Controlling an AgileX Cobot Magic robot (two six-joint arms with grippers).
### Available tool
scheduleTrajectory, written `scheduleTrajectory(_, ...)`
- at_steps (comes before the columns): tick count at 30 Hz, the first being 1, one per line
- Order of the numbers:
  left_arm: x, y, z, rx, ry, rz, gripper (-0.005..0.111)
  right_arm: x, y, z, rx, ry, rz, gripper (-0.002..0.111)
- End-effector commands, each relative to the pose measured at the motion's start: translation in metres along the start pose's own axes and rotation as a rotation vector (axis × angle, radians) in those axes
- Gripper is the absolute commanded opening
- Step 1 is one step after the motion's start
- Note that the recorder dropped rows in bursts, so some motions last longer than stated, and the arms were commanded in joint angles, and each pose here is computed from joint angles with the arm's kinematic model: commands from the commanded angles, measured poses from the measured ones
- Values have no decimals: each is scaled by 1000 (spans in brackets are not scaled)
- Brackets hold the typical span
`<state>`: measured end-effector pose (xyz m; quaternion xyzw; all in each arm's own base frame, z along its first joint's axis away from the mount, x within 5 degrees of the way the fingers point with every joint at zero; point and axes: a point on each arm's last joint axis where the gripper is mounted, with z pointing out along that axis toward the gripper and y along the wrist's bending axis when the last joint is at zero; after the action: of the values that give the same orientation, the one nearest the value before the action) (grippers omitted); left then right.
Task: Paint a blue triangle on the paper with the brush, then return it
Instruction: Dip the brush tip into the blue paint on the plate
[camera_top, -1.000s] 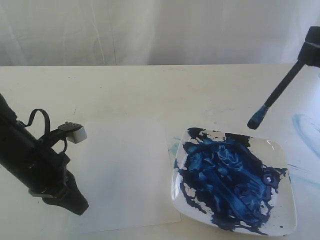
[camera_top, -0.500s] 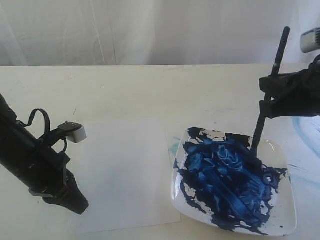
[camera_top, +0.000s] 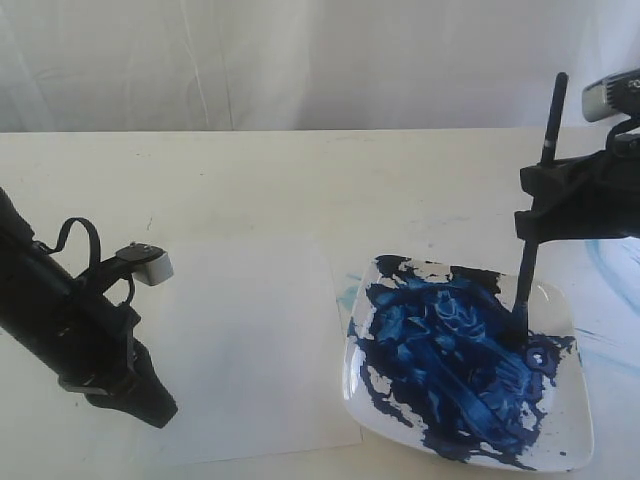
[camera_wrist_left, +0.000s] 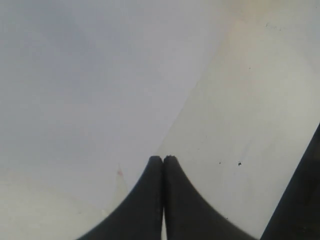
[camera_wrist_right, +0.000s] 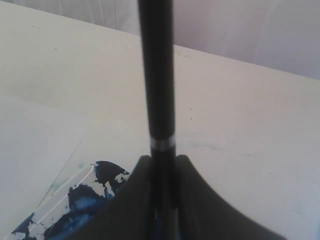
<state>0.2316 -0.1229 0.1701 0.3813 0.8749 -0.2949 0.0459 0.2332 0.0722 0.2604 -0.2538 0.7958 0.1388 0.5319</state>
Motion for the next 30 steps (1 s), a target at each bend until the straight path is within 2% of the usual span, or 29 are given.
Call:
scheduleTrajectory(1,1,-3,1,22,4,-5,0,-6,-4,-2,28,-50,41,0)
scheduleTrajectory(8,1,-3,1,22,4,-5,0,-17,-2,-6,22,-156,10,0)
scheduleTrajectory(13,1,-3,1,22,4,-5,0,-16,-3,-5,37,-150,-31,0)
scheduleTrajectory(22,1,-3,1,21,3,-5,0,-9,-5,1,35,-119,-17,0)
scheduleTrajectory(28,1,-3,1,21,3,-5,0,-8,-5,2,31,-112,69,0)
scheduleTrajectory(30,1,-3,1,21,3,-5,0,-7,-5,2,32,-98,49,0)
